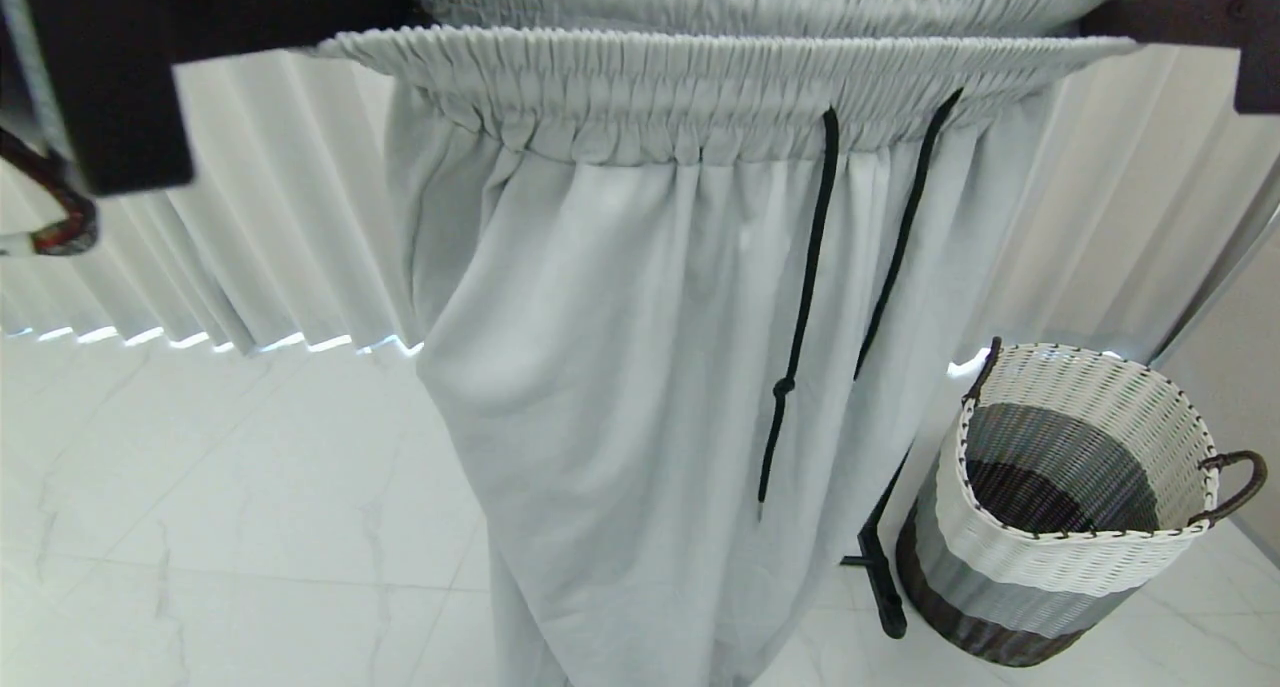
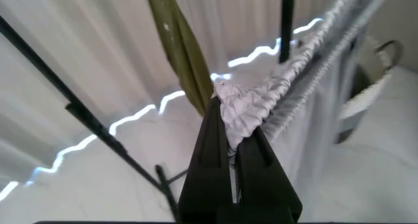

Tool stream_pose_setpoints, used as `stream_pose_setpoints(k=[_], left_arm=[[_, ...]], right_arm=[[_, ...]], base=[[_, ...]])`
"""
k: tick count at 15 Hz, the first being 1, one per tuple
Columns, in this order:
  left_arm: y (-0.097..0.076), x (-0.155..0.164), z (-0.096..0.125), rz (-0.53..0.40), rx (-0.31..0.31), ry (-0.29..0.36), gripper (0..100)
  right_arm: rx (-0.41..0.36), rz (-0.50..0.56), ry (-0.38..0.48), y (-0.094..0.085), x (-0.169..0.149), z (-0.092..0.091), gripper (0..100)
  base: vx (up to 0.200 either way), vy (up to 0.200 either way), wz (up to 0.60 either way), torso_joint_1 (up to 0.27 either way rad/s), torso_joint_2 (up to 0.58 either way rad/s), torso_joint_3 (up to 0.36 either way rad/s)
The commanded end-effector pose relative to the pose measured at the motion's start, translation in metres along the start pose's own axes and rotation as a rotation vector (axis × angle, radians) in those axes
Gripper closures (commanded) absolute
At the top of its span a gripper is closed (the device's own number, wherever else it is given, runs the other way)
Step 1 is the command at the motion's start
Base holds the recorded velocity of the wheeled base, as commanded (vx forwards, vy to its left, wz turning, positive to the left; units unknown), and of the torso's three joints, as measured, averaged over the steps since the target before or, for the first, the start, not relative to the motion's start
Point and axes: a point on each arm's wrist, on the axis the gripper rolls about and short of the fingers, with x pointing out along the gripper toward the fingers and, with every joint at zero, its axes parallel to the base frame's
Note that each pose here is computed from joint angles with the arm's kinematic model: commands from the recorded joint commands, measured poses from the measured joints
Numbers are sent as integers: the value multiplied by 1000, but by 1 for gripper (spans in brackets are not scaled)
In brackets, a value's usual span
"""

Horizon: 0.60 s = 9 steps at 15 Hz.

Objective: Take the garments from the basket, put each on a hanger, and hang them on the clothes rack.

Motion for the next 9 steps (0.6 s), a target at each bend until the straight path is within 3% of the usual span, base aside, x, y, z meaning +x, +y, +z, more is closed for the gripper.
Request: stream_pose_setpoints(k=[1,9], left_arm=[[-10,19,-15,6,59,53,100],[3,20,-9,70,32,27,100]], right_arm=[[1,12,14,-6,-18,-12,100],[3,17,8,-3,-15,-14,100]], base=[[0,0,0,0,0,0],[0,0,0,0,0,0]])
